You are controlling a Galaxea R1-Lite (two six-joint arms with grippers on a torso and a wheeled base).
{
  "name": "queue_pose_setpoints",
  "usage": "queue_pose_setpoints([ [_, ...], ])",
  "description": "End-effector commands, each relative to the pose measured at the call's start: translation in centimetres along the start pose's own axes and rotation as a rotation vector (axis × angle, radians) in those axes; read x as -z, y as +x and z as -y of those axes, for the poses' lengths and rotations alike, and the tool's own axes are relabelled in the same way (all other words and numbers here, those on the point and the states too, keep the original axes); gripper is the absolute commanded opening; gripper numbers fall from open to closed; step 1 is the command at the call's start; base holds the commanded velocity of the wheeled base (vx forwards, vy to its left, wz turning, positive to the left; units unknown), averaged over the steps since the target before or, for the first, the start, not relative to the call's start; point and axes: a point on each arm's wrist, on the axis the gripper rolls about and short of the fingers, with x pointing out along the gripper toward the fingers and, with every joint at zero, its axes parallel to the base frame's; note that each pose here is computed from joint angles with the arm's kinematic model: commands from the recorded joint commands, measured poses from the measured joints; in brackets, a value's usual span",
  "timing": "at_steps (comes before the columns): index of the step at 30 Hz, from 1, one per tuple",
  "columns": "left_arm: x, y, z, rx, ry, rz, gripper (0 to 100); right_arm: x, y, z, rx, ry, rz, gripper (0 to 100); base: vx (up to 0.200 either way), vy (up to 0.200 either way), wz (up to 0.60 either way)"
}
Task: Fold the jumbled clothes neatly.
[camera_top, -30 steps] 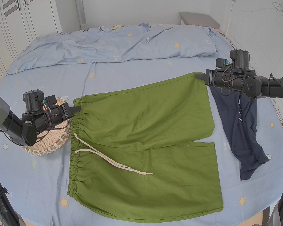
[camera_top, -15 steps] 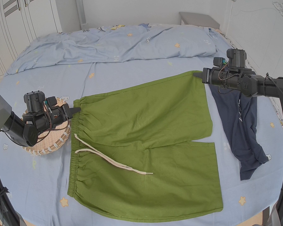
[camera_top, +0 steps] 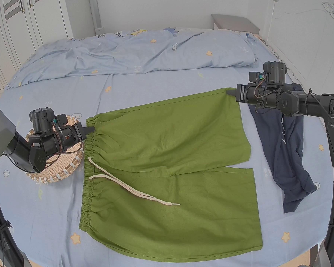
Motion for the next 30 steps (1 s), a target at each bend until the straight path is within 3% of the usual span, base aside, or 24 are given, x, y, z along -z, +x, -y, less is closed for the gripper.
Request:
queue_pose_setpoints([
  [1, 0.1, 0.1, 0.0, 0.000, -0.002, -0.003, 0, 0.6, 0.6, 0.2, 0.005, 0.004, -0.011, 100, 0.000, 0.000, 0.00],
  [15, -0.2, -0.2, 1.5, 0.021, 0.020, 0.013, 0, 0.6, 0.4, 0.2, 0.010, 0.008, -0.014, 100, 0.000, 0.000, 0.00],
  [21, 0.3, 0.2, 1.3, -0.012, 0.019, 0.006, 0, 0.3, 0.1, 0.0, 0.010, 0.006, -0.011, 100, 0.000, 0.000, 0.00],
  [22, 0.2, 0.3, 1.2, -0.013, 0.019, 0.008, 100, 0.4, 0.1, 0.0, 0.010, 0.007, -0.013, 100, 0.000, 0.000, 0.00],
  [30, -0.4, -0.2, 2.1, 0.000, 0.031, 0.026, 100, 0.5, 0.1, 0.2, 0.015, 0.010, -0.016, 100, 0.000, 0.000, 0.00],
])
